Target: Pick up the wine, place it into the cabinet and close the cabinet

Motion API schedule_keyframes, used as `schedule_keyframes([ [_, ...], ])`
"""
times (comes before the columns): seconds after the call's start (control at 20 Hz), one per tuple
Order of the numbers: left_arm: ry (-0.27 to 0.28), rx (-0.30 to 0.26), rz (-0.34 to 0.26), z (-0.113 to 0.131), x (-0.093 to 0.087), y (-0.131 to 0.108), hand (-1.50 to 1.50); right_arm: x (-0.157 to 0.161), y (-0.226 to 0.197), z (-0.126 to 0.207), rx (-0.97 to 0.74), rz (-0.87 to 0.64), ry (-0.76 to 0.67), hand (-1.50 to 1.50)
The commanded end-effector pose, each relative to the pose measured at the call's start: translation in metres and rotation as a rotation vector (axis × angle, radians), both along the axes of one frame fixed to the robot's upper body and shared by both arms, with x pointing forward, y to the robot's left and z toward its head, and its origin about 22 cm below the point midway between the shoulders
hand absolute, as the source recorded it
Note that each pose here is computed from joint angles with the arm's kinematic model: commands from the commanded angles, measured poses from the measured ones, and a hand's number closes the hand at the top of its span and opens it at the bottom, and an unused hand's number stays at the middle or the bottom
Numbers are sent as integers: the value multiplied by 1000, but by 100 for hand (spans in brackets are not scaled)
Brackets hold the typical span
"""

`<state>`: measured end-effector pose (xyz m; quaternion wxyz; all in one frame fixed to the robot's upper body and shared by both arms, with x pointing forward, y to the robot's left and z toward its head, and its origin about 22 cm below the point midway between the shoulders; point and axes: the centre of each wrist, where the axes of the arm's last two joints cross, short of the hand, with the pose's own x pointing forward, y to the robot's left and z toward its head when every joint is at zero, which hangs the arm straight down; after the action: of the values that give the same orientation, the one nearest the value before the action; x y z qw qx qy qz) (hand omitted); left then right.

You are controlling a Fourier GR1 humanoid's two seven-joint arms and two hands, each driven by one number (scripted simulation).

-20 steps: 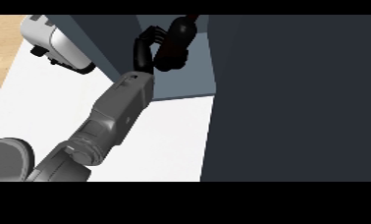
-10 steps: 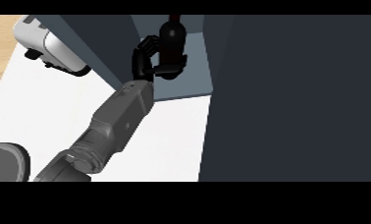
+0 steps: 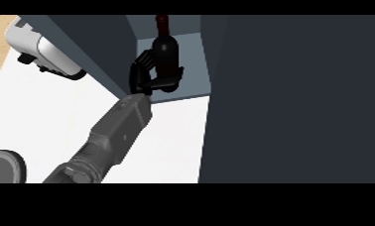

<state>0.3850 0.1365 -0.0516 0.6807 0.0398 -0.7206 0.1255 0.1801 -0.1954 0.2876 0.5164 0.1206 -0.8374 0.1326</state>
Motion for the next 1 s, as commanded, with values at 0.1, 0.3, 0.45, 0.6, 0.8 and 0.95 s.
schedule_keyframes([
  [0.1, 46, -27, 27, -19, -14, 8, 150, -9, 2, -1, 2, 51, -11, -150],
  [0.3, 47, 2, 34, -28, -22, 12, 150, 0, 2, -3, 6, 67, 2, -150],
  [0.45, 57, 9, 27, -34, -28, 14, 150, -5, 1, -8, 7, 58, 14, -150],
  [0.6, 52, 25, 43, -20, -17, 7, 150, -5, 6, -2, 2, 81, -1, -150],
  [0.8, 31, 29, 30, -22, -18, 6, 150, 0, 5, -3, 12, 71, 7, -150],
  [0.95, 31, 26, 30, -3, -5, -3, 150, 6, 3, -6, 23, 74, 13, -150],
])
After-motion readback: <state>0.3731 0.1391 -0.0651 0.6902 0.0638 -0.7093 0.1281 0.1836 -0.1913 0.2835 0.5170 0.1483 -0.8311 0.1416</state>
